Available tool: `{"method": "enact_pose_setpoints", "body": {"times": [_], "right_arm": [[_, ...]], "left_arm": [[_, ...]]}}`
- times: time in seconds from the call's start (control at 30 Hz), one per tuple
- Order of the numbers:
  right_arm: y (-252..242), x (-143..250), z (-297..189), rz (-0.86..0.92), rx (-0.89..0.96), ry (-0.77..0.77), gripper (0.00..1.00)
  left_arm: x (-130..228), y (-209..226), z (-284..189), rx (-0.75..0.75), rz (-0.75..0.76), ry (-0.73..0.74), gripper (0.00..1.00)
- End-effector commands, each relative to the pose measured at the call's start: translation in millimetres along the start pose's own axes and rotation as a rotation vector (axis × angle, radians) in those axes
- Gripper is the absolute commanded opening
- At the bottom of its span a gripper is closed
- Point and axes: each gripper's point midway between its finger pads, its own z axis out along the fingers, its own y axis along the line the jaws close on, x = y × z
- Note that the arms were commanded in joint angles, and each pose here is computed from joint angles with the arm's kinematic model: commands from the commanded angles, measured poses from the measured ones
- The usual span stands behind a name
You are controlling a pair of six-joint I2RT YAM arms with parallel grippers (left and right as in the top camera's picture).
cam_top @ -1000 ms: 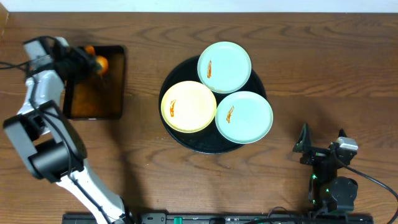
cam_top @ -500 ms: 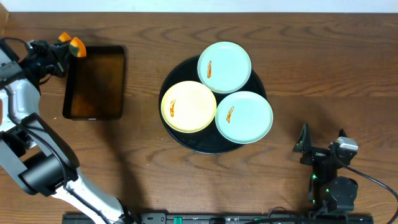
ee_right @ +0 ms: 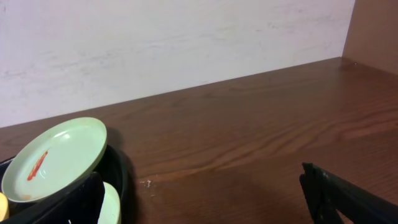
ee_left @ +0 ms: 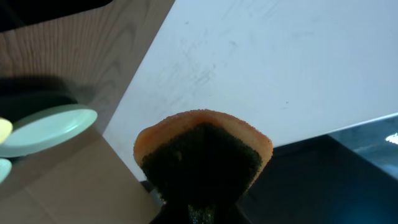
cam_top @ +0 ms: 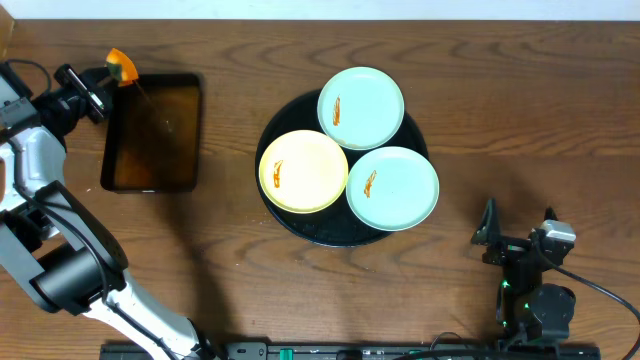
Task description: Clean dirty plates on tray and stack at the side
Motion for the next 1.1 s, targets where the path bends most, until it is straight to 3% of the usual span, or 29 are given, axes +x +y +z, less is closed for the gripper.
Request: {"method": "enact_pose_setpoints", "body": {"times": [0.0,0.2,0.53,1.07], "right_arm": [[-2.7,-0.1,-0.1,-0.011,0.013,-0.003,0.99],[-2.7,-0.1,-0.1,-0.011,0.013,-0.003,0.99],[-2.7,-0.1,-0.1,-0.011,0.013,-0.003,0.99],[-2.7,-0.1,-0.1,-0.011,0.013,-0.003,0.99]], "left_arm": [[16.4,-9.9,-2.8,0.005,-0.01,0.04,0.08],[12.1,-11.1,-2.6,0.013,-0.032,0.015,0.07],[12.0,-11.1,-2.6,0.011,-0.297,0.015,0.07],[-5.6,-16.2,-3.4,0.054,-0.257,-0.083,0.07]]}}
